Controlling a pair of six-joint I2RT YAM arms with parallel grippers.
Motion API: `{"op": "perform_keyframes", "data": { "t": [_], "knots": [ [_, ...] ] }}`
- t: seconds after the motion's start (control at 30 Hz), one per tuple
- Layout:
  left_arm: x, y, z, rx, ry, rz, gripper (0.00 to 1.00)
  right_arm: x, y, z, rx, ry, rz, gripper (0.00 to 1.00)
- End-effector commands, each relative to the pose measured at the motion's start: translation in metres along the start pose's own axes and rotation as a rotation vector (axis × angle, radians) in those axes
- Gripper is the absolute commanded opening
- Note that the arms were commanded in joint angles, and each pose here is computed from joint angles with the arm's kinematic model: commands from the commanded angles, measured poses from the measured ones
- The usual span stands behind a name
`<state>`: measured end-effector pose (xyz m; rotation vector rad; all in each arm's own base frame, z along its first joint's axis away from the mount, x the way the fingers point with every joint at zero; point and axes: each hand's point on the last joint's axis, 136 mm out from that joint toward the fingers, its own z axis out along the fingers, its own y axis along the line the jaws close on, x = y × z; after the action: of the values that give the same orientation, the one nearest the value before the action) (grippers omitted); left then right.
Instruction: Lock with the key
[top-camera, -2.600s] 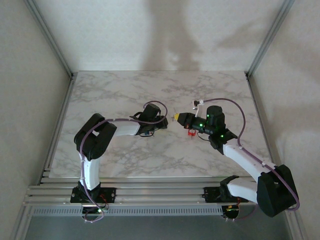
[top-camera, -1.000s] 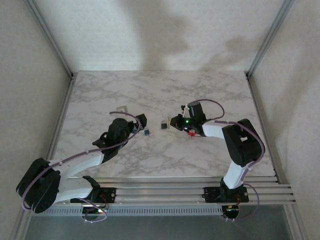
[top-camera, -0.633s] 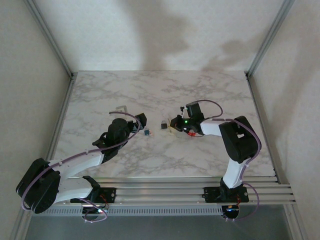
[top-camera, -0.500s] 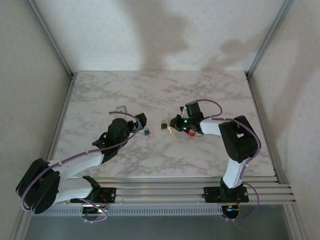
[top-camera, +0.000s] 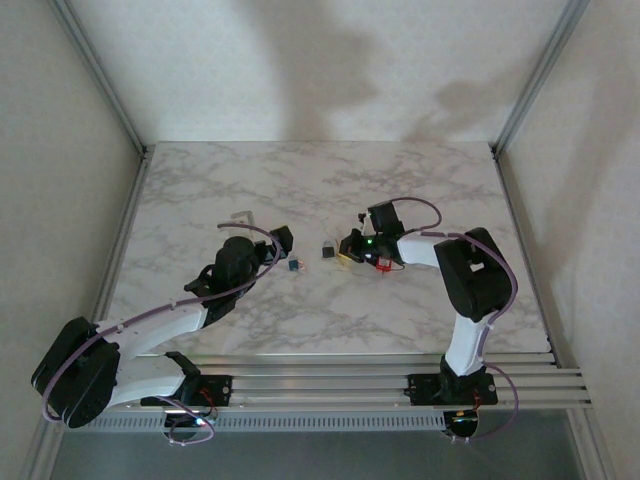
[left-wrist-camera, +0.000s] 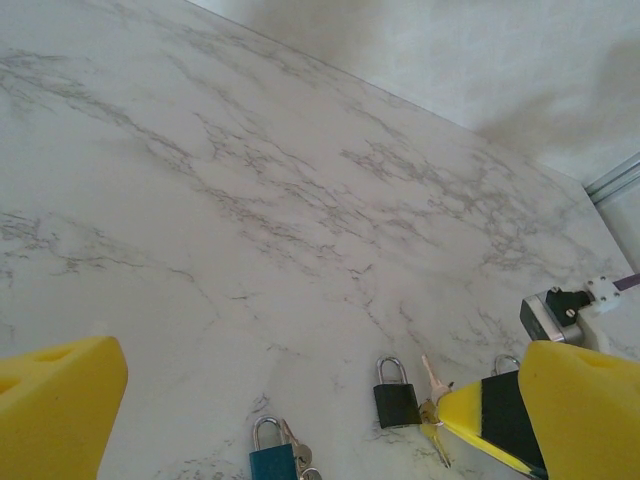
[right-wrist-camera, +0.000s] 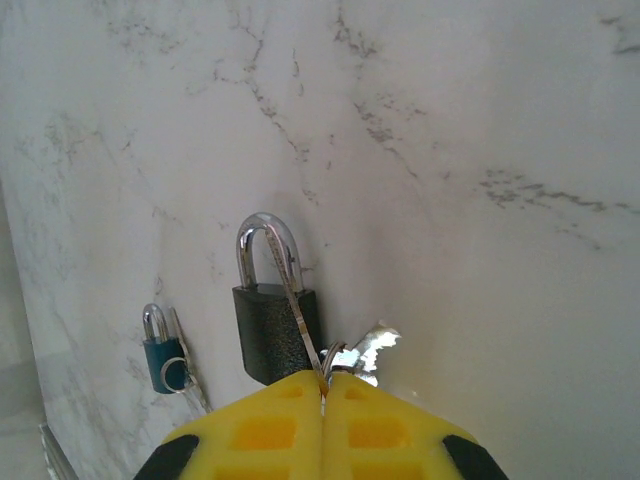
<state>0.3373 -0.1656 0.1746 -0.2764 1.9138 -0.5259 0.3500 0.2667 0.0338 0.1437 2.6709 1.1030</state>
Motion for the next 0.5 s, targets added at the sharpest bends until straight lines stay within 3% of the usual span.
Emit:
{"op": "perform_keyframes", "data": {
  "t": [0.0,0.47],
  "knots": [
    [-0.0032,-0.0008,-0.0013,0.0,-0.016,0.004,1.0,-0.0011,-0.0015,0.0038,0.023,0.009,-0.008,0.0],
    [-0.0009,-0.0005,0.0001,-0.002,-0.009,0.008,1.0,-0.0006,-0.0004,0.002,0.036,0.016,-0.02,0.12]
  ]
}}
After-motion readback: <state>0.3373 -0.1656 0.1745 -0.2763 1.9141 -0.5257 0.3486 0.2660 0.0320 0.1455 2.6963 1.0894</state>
